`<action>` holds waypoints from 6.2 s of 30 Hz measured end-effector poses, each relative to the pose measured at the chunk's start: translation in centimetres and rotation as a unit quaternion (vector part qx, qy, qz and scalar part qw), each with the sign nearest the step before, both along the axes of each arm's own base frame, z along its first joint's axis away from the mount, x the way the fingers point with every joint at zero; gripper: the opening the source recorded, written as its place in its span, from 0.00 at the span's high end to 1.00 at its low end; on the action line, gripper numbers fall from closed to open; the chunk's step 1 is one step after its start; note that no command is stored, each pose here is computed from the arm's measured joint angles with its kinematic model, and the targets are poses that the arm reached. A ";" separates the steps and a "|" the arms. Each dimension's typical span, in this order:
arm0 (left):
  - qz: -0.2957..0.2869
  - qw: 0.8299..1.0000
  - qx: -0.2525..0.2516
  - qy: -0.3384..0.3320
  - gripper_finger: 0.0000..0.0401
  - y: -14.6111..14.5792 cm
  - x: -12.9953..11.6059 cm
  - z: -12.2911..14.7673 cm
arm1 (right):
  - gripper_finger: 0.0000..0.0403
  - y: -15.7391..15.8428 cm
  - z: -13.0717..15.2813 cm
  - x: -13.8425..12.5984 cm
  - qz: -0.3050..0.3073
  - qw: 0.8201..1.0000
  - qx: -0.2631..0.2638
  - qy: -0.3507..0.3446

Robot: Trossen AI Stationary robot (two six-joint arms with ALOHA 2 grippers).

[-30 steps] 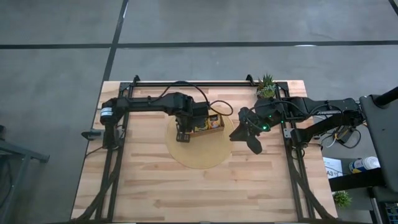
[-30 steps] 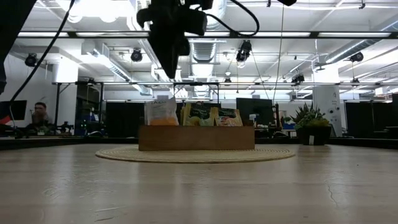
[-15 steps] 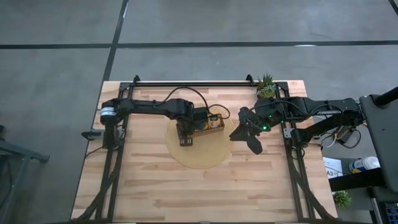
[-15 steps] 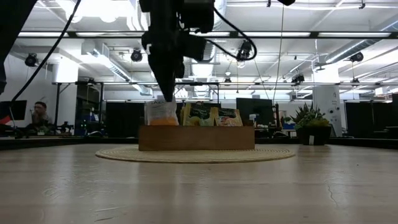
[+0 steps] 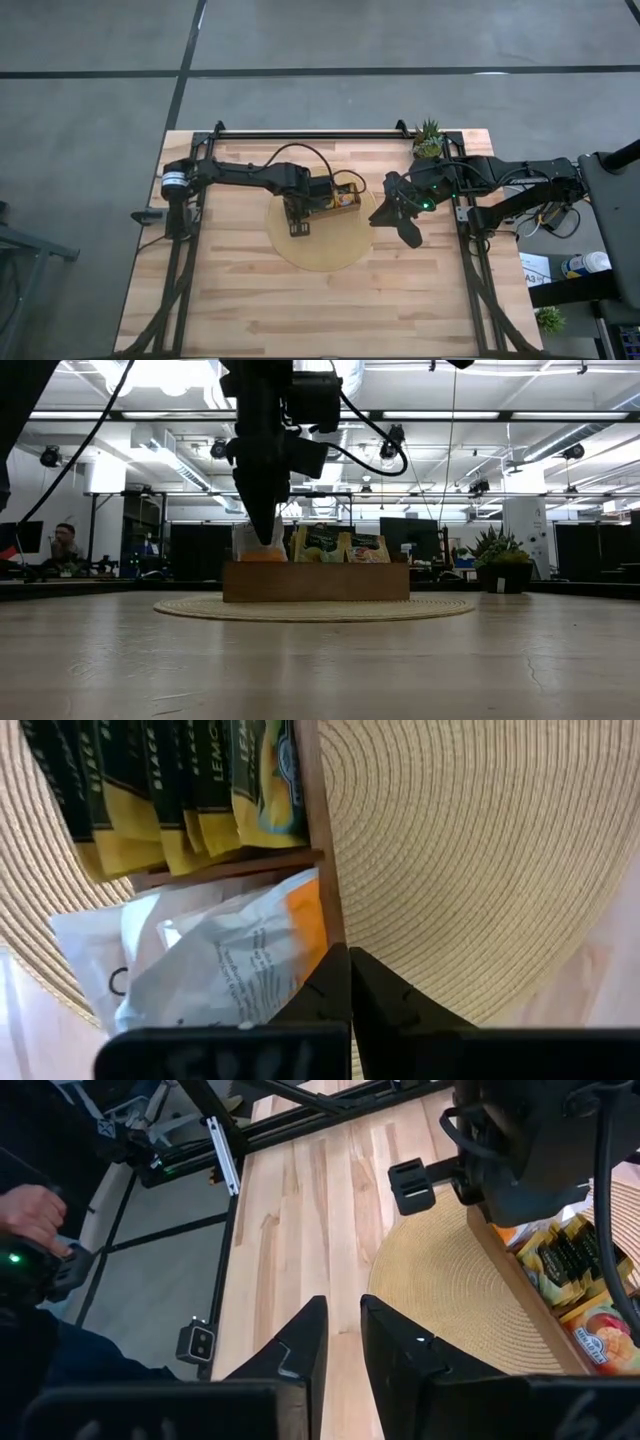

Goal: Pick & Place Tea
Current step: Put the white tea bag into the left section of the wooden organizer, then return to Home Position

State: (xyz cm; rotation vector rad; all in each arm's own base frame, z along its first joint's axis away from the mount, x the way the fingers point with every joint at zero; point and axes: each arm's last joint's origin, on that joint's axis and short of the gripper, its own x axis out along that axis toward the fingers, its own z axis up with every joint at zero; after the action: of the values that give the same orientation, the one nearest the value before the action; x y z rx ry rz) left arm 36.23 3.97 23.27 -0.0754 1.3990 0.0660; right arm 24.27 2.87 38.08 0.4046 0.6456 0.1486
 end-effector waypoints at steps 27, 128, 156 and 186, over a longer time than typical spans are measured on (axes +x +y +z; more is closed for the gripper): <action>0.032 0.999 0.019 0.008 1.00 0.4 -0.4 -1.6 | 0.84 0.0 0.0 0.0 0.000 1.000 0.000 0.000; 0.064 0.802 -0.007 -0.593 1.00 -6.7 -9.5 11.6 | 0.98 0.1 -3.4 -1.2 -0.011 0.986 -0.127 -0.103; 0.058 0.821 0.021 -0.568 1.00 -6.2 -14.0 7.7 | 0.98 -0.8 -9.8 -4.1 -0.059 0.975 -0.201 -0.078; 0.006 0.756 -0.022 -0.655 1.00 -5.4 -22.4 -0.1 | 0.98 -1.3 -15.6 -11.5 -0.011 0.945 -0.182 -0.272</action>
State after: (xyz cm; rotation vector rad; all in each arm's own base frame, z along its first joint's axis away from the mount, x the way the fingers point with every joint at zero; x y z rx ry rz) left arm 13.82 -1.47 23.15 -0.1345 -0.0271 -0.0182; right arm 12.73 1.57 22.44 0.0032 0.1131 0.1090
